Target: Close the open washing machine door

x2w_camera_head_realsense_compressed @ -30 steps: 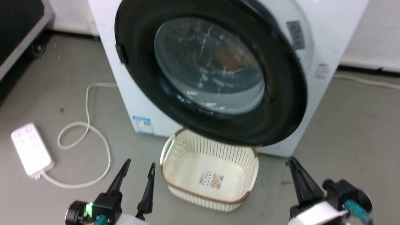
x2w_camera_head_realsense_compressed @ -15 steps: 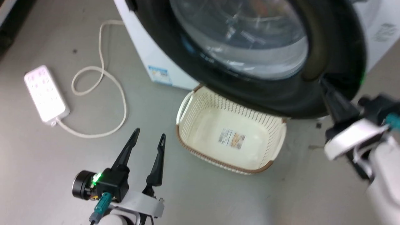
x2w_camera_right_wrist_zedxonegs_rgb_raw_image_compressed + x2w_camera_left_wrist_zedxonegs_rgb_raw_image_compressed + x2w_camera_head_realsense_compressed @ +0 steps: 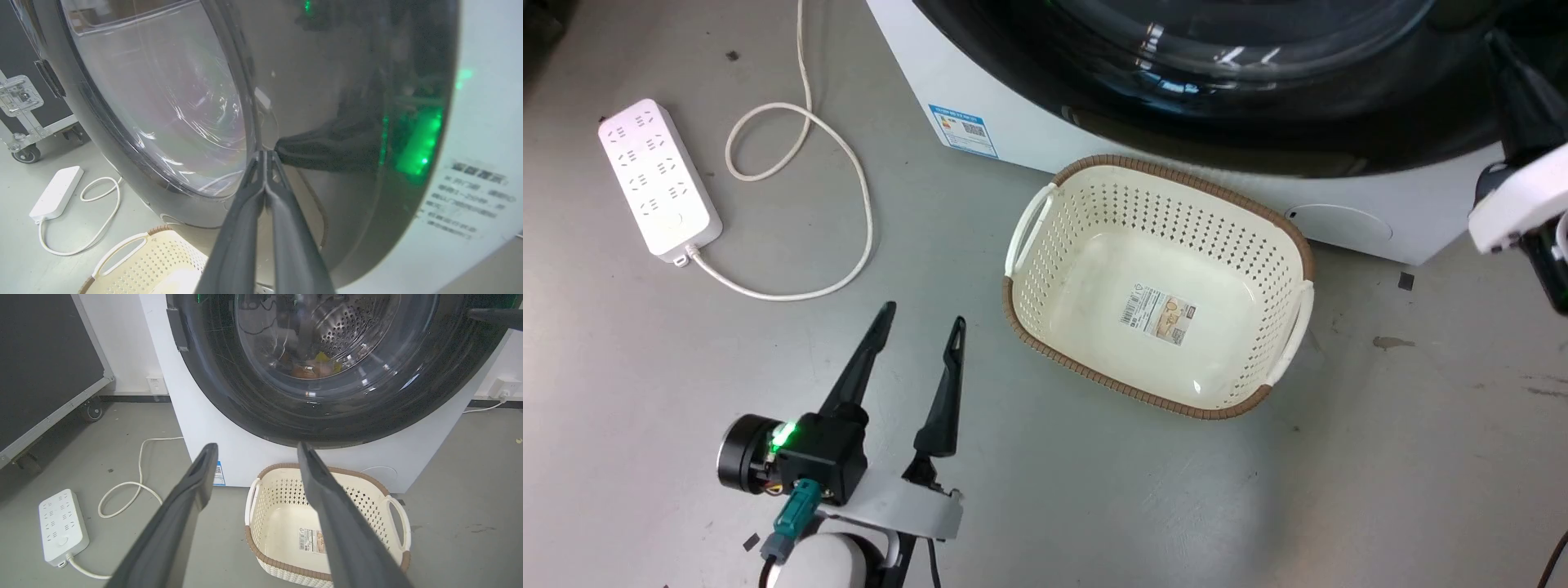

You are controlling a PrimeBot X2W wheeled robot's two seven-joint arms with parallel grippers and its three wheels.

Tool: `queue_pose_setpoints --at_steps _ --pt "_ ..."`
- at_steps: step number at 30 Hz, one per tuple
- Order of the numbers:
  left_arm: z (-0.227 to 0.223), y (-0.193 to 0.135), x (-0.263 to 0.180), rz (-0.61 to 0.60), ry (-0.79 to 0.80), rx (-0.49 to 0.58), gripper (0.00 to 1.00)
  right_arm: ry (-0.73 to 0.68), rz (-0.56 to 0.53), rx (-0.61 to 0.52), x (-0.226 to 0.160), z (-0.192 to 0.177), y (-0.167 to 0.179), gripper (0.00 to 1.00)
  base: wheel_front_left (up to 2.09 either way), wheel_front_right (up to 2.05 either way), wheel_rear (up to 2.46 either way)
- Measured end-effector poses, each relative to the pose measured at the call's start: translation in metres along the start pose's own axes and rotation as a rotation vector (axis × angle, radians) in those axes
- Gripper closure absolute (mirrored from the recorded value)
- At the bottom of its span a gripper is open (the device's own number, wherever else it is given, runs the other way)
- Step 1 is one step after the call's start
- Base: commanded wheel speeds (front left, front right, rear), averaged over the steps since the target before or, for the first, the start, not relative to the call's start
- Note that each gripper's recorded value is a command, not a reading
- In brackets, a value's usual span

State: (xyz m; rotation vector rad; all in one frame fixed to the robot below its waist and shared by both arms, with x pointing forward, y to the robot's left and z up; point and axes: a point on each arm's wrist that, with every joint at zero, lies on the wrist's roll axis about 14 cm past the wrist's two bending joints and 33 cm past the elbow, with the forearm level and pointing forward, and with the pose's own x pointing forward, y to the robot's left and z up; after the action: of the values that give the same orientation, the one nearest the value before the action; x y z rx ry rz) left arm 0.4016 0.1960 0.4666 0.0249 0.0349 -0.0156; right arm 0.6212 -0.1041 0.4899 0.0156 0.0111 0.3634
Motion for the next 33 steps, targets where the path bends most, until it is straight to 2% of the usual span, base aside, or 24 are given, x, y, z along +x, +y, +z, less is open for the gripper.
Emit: queue_pose_setpoints --at_steps 6,15,16,17,18,22,27,28,33 --pt "-0.001 -0.001 0.004 0.003 0.001 -0.005 0.0 0.008 -0.04 0.052 0.008 -0.006 -0.006 1.0 0.0 0.0 0.0" --pt "0.006 -0.001 0.002 0.004 -0.018 -0.008 0.0 -0.009 -0.056 0.049 0.002 0.003 -0.007 1.0 0.0 0.0 0.0" --pt "0.007 -0.001 0.001 0.004 -0.023 -0.009 0.0 -0.014 -0.053 0.048 -0.001 0.006 -0.005 0.84 0.0 0.0 0.0" --pt "0.01 -0.002 0.0 0.002 -0.029 -0.01 0.0 -0.018 -0.048 0.043 -0.004 0.01 -0.003 0.56 0.0 0.0 0.0" --pt "0.012 -0.003 -0.001 0.001 -0.036 -0.01 0.0 -0.021 -0.046 0.038 -0.008 0.012 -0.001 0.0 0.0 0.0 0.0" --pt "0.017 -0.003 -0.01 0.003 -0.045 -0.017 0.0 -0.022 -0.04 0.031 -0.036 0.016 0.004 0.0 0.0 0.0 0.0" --pt "0.025 -0.003 -0.025 0.003 -0.068 -0.044 0.0 -0.096 -0.082 0.046 -0.084 0.037 0.003 0.0 0.0 0.0 0.0" --pt "0.031 -0.01 -0.032 -0.022 -0.085 -0.057 0.0 -0.128 -0.118 0.051 -0.12 0.041 0.006 0.0 0.0 0.0 0.0" --pt "0.032 -0.019 -0.041 -0.051 -0.09 -0.087 0.0 -0.147 -0.191 0.013 -0.179 0.04 0.009 0.0 0.0 0.0 0.0"
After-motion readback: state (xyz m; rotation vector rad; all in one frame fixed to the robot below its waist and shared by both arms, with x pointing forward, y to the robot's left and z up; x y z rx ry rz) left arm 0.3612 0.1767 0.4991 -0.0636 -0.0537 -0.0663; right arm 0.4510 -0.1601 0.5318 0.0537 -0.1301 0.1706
